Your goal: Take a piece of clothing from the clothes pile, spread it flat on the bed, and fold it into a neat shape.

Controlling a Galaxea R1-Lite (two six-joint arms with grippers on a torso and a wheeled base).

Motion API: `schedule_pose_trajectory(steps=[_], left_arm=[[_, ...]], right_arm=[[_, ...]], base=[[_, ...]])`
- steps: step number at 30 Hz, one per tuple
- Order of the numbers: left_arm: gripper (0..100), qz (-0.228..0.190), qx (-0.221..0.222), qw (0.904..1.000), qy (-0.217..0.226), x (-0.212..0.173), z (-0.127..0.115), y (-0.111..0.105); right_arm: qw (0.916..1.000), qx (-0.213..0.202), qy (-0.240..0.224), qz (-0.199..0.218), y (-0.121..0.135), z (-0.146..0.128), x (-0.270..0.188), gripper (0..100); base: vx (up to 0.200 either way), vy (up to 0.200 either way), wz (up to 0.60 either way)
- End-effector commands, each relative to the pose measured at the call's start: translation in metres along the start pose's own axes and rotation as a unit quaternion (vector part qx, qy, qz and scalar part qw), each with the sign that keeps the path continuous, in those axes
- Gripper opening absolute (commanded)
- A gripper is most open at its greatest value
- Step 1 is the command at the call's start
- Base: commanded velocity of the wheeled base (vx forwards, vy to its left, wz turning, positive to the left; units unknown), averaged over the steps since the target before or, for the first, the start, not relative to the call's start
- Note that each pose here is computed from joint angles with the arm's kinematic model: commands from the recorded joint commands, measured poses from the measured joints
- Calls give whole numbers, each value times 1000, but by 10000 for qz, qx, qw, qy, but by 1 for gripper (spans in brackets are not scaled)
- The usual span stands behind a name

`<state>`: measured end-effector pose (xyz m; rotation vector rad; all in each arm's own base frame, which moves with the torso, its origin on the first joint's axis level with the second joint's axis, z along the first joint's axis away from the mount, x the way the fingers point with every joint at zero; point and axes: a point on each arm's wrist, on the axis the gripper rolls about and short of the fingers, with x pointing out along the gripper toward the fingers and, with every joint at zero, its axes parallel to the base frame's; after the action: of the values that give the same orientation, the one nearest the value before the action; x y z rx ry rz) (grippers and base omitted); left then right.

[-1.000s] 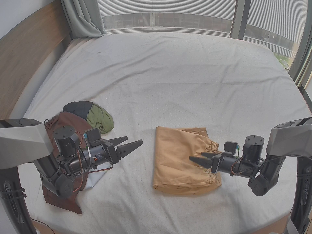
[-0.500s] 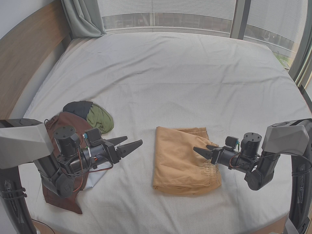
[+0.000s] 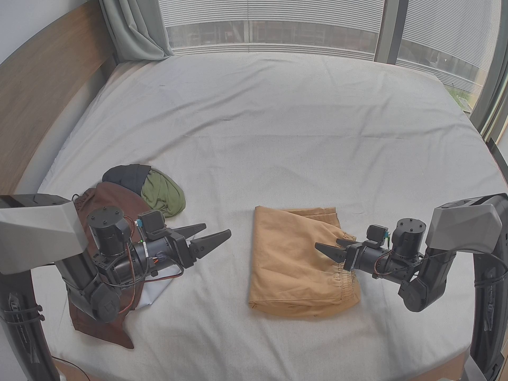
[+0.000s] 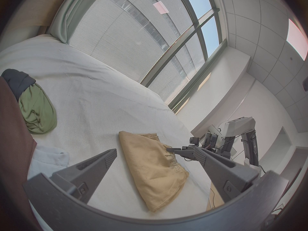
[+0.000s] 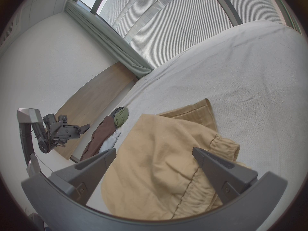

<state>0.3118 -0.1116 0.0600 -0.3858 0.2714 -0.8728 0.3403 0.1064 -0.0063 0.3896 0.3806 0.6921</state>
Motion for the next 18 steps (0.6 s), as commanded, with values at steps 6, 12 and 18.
schedule_pose_trajectory(steps=[6,12,18], left_arm=[[100,350,571,9978,5,-18,0,11],[100,700,1121,9912,105,-34,-3,17],[100,1450,1170,9822,223,-43,-14,15]], right_arm=[[9990,-252,-21,374,29,18,-25,100],[9990,-286,-31,345,33,22,-36,100],[9975,-578,296,292,36,6,-47,100]], base=[[0,0,0],[0,0,0],[0,0,0]])
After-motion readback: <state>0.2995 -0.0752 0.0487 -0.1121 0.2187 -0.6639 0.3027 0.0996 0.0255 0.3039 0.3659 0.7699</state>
